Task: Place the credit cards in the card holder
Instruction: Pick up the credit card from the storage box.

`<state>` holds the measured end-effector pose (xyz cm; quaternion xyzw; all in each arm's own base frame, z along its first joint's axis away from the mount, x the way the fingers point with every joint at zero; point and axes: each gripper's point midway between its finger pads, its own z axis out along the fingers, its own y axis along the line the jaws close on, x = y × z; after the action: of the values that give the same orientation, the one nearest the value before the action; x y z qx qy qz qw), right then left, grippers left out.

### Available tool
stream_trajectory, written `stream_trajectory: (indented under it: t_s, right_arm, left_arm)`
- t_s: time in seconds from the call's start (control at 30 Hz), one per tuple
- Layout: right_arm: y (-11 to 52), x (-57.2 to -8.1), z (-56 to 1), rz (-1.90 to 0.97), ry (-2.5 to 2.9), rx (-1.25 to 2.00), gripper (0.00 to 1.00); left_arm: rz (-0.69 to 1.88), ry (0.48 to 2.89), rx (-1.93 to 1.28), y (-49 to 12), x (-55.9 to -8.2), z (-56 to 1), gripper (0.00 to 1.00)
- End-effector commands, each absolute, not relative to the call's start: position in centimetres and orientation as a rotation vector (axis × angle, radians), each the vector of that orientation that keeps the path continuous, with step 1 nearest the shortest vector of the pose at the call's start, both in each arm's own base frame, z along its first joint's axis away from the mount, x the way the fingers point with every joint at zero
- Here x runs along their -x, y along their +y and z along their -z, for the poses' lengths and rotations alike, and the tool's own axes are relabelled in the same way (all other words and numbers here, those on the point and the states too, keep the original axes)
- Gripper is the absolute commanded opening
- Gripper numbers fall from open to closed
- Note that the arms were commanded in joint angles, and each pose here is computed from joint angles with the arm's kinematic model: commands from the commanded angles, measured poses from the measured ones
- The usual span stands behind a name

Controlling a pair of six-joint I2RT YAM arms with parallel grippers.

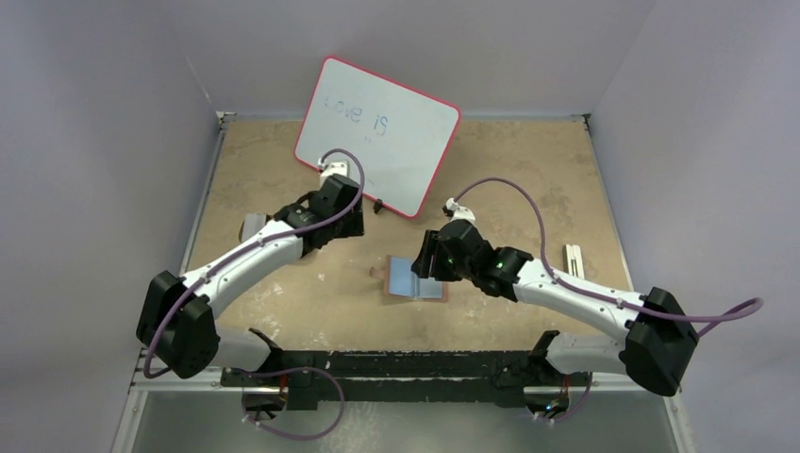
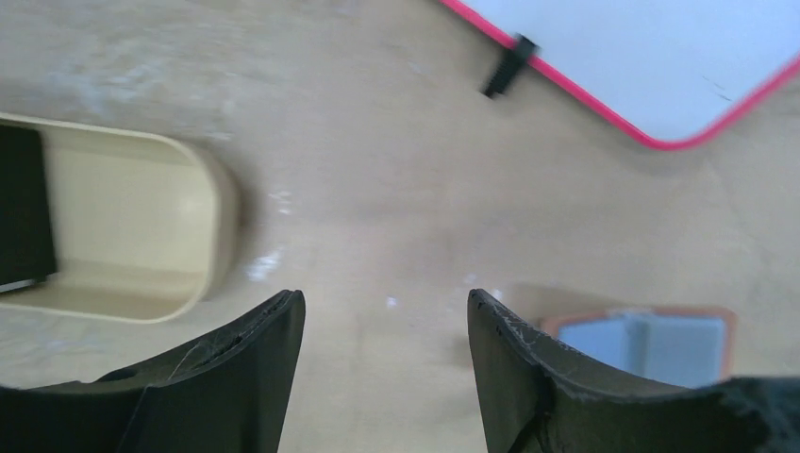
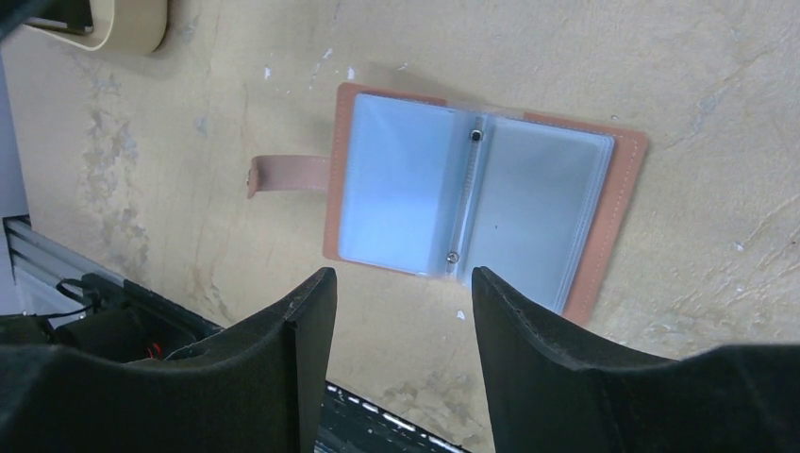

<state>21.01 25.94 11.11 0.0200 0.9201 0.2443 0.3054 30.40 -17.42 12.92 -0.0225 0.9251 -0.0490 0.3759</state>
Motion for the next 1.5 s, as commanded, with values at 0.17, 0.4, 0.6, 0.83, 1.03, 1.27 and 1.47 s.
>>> stream_trajectory:
  t_s: [0.17, 0.4, 0.6, 0.83, 1.03, 1.27, 1.47]
  right_arm:
    - [27.4, -21.1, -13.4, -0.756, 2.365, 0.042, 0.57]
    - [27.7, -21.0, -14.1, -0.769, 2.352, 0.082, 0.57]
    - [27.8, -21.0, -14.0, -0.781, 2.346, 0.084, 0.57]
    - [28.0, -20.9, -13.9, -0.801, 2.346, 0.080, 0.57]
    - [27.8, -21.0, -13.9, -0.796, 2.339, 0.077, 0.57]
    - [27.6, -20.9, -13.8, -0.796, 2.339, 0.072, 0.57]
    - [27.4, -20.8, -13.6, -0.787, 2.342, 0.071, 0.57]
  left_arm:
    - [-0.534, 2.285, 0.119, -4.7, -32.5, -15.7, 0.65]
    - [-0.744, 2.362, 0.175, 0.2, -34.3, -12.6, 0.65]
    - [-0.829, 2.465, 0.175, 3.4, -34.5, -10.9, 0.66]
    - [-0.873, 2.514, 0.158, 5.1, -34.9, -9.9, 0.66]
    - [-0.887, 2.545, 0.169, 5.7, -34.8, -8.5, 0.65]
    - [-0.931, 2.574, 0.165, 6.3, -34.9, -7.9, 0.59]
    - [-0.965, 2.572, 0.166, 6.7, -35.1, -8.3, 0.50]
